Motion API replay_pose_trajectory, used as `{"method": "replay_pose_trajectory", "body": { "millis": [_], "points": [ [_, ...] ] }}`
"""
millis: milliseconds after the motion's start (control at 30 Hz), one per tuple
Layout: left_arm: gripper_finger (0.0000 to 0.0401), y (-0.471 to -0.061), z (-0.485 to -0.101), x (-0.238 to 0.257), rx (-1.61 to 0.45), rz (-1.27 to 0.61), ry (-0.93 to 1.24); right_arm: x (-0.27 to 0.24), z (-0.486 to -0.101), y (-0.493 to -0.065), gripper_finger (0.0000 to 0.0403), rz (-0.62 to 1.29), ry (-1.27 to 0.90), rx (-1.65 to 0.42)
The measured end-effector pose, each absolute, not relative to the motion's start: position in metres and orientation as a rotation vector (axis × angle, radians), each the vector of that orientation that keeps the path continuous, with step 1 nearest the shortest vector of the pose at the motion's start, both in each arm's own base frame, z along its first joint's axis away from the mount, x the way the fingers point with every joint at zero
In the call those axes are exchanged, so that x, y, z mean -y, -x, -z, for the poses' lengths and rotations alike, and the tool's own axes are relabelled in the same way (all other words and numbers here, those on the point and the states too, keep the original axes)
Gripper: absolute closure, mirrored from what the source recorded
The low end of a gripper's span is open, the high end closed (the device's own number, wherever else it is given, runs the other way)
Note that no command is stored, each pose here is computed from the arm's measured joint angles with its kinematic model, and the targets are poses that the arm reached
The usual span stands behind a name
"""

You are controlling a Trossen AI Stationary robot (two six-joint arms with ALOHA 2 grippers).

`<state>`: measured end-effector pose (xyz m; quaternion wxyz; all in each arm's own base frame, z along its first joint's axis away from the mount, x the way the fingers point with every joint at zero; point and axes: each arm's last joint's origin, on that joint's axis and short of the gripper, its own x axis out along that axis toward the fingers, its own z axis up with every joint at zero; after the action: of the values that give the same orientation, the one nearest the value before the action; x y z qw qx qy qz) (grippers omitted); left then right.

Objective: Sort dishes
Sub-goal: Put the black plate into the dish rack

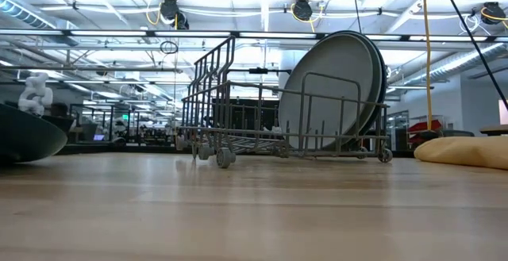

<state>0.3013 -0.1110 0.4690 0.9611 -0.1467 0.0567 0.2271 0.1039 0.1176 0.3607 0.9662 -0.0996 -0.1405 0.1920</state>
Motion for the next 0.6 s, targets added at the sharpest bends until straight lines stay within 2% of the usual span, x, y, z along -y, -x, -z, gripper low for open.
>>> {"method": "replay_pose_trajectory", "body": {
  "millis": [167, 300, 367, 500, 600],
  "points": [
    [0.0397, -0.353, -0.423, 0.087, -0.072, -0.577, 0.402, -0.117, -0.361, -0.104, 0.0218, -0.387, 0.195, 0.289],
    [0.0397, -0.392, -0.381, 0.072, 0.053, -0.500, 0.513, -0.118, -0.361, -0.104, 0.0218, -0.388, 0.193, 0.289],
    [0.0397, -0.403, -0.363, 0.062, 0.100, -0.513, 0.538, -0.118, -0.361, -0.104, 0.0218, -0.390, 0.191, 0.288],
    [0.0397, -0.415, -0.328, 0.038, 0.134, -0.660, 0.606, -0.118, -0.361, -0.103, 0.0218, -0.399, 0.190, 0.289],
    [0.0397, -0.426, -0.314, 0.029, 0.159, -0.684, 0.631, -0.119, -0.361, -0.102, 0.0218, -0.405, 0.195, 0.289]
  ]
}}
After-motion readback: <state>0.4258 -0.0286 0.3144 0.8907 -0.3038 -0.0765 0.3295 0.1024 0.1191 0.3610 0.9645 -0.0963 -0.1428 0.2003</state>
